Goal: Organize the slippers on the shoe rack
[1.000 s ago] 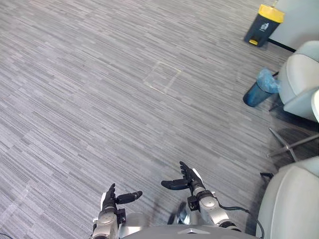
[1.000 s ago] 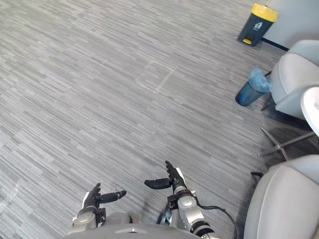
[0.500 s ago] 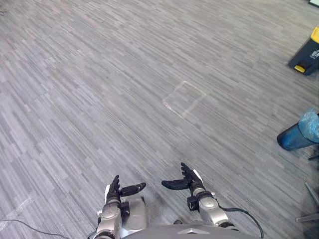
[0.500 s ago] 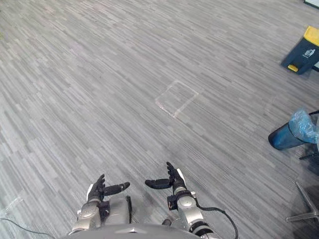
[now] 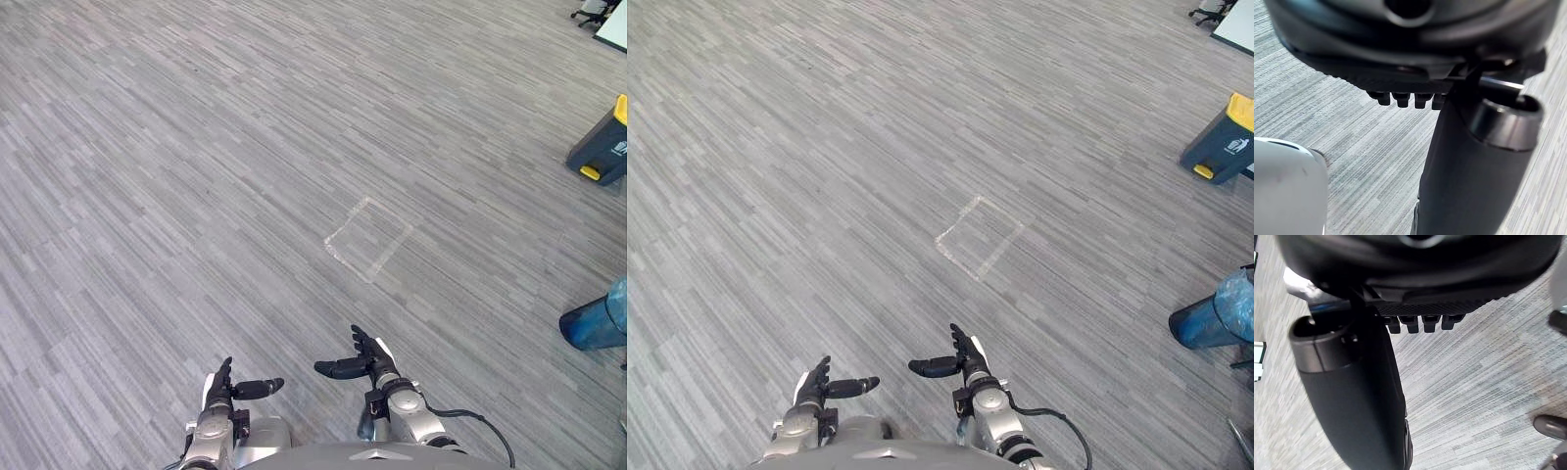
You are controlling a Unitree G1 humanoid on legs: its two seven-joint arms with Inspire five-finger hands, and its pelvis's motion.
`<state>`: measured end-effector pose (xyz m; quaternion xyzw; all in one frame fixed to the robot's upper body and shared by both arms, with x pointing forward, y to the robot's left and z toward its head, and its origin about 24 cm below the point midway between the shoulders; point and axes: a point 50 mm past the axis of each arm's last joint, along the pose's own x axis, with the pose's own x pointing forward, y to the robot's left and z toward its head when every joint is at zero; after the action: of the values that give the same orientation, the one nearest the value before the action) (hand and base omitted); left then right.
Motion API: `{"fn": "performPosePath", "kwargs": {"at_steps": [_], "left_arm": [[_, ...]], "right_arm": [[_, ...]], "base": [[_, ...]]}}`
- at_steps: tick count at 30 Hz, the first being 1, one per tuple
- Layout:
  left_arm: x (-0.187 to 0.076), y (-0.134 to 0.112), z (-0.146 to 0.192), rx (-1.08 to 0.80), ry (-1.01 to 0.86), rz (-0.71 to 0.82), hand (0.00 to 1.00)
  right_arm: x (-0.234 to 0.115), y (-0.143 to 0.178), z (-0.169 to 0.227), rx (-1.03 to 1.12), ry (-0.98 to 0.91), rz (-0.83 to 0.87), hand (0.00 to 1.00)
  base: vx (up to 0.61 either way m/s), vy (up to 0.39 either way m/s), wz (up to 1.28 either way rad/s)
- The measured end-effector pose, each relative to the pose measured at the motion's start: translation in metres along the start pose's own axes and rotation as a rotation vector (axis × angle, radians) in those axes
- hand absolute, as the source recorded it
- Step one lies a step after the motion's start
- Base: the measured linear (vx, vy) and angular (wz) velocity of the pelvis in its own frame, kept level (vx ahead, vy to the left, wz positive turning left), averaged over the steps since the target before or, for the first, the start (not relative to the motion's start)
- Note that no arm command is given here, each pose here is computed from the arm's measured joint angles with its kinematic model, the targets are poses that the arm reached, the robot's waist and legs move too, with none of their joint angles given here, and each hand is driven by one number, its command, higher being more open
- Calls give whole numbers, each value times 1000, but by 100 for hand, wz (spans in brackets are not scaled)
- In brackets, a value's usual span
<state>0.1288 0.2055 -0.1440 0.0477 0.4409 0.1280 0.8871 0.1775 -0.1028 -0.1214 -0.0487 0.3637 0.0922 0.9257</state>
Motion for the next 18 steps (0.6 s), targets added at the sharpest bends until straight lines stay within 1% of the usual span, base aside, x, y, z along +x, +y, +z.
{"fn": "performPosePath", "kwargs": {"at_steps": [3,7,8,9,11,14,18], "left_arm": [[-3,-1,-8,12,19,-9,100],[-4,-15,-9,25,22,-55,100],[-4,-15,-8,25,22,-58,100],[-4,-18,-7,15,21,-64,100],[-4,-15,-2,-49,-4,-31,100],[-2,-7,7,-72,-37,-2,100],[-1,-6,16,-101,-76,16,100]], "right_arm": [[-1,-2,-7,-4,27,-4,100],[2,-8,0,-24,9,-15,100],[0,-9,-2,-16,12,-20,100],[-1,-9,-4,-10,15,-23,100],[-7,-8,-12,17,30,-31,100],[-5,-2,-6,58,17,-30,100],[2,-6,11,66,-31,-44,100]], "base": [[510,-127,30],[645,-226,-10],[470,-162,5],[559,-176,14],[570,-142,-6],[490,-19,-64],[438,175,-95]]}}
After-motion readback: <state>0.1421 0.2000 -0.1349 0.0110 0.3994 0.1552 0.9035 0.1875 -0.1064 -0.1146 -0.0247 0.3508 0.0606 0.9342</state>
